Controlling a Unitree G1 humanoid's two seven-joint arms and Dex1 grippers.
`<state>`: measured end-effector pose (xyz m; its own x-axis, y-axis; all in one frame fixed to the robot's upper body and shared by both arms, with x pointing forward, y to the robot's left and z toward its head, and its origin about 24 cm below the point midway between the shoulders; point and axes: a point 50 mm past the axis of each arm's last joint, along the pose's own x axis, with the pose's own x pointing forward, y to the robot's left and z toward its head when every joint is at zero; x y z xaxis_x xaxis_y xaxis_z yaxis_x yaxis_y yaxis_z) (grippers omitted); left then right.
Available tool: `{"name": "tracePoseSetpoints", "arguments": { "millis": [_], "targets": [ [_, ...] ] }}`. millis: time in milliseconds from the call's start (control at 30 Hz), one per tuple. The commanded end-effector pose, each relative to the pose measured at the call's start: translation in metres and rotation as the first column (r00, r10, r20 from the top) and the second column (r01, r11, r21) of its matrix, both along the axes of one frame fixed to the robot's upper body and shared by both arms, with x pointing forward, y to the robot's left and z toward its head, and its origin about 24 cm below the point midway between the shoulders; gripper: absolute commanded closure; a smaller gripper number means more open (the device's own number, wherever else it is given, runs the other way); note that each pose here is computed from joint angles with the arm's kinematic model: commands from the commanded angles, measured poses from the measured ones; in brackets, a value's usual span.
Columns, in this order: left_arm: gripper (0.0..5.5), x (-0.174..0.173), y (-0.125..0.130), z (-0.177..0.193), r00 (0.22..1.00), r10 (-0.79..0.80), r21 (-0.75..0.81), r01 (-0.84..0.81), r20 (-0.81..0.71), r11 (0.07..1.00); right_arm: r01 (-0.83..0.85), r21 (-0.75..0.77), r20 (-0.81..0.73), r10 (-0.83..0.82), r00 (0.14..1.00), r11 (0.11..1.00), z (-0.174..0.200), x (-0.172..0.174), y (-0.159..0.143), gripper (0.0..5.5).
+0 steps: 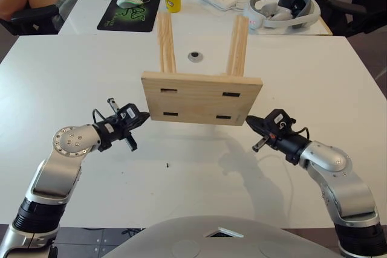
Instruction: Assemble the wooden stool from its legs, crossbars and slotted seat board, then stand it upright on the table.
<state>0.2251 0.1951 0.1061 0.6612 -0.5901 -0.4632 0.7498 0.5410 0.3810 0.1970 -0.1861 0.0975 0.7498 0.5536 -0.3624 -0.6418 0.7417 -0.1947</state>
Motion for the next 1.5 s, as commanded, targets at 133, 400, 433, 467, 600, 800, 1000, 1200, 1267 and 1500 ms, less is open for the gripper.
{"name": "tracePoseSetpoints", "arguments": {
  "millis": [133,400,433,467,600,800,1000,1200,1267,1500],
  "targets": [
    [5.50,0.004,-0.024,0.038,0.986,-0.135,-0.106,0.144,0.094,0.984,-0.137,0.080,0.081,0.131,0.988,0.987,0.032,0.007,0.014,5.46],
    [5.50,0.018,-0.020,0.072,0.977,-0.143,-0.125,0.163,0.160,0.979,-0.160,0.087,0.163,0.144,0.976,0.983,0.066,0.022,0.007,5.46],
    [5.50,0.019,-0.020,0.073,0.976,-0.142,-0.125,0.163,0.162,0.979,-0.162,0.090,0.165,0.146,0.976,0.983,0.067,0.023,0.007,5.46],
    [5.50,0.020,-0.019,0.076,0.976,-0.138,-0.128,0.161,0.170,0.979,-0.168,0.093,0.172,0.151,0.974,0.981,0.070,0.024,0.008,5.46],
    [5.50,0.024,-0.018,0.086,0.973,-0.128,-0.144,0.157,0.193,0.977,-0.176,0.098,0.186,0.156,0.970,0.980,0.075,0.028,0.008,5.46],
    [5.50,0.029,-0.020,0.100,0.968,-0.126,-0.174,0.166,0.218,0.971,-0.179,0.105,0.223,0.152,0.963,0.978,0.087,0.036,0.007,5.46],
    [5.50,0.030,-0.021,0.107,0.966,-0.125,-0.189,0.170,0.227,0.967,-0.185,0.115,0.250,0.152,0.956,0.976,0.095,0.039,0.008,5.46],
    [5.50,0.033,-0.022,0.108,0.968,-0.114,-0.199,0.160,0.225,0.967,-0.179,0.107,0.263,0.146,0.954,0.978,0.099,0.043,0.007,5.46],
    [5.50,0.035,-0.021,0.110,0.968,-0.107,-0.202,0.155,0.228,0.967,-0.172,0.101,0.275,0.139,0.951,0.980,0.101,0.045,0.006,5.46],
    [5.50,0.038,-0.024,0.119,0.967,-0.100,-0.244,0.158,0.235,0.957,-0.162,0.127,0.313,0.116,0.943,0.979,0.108,0.047,0.009,5.46]
  ]
}}
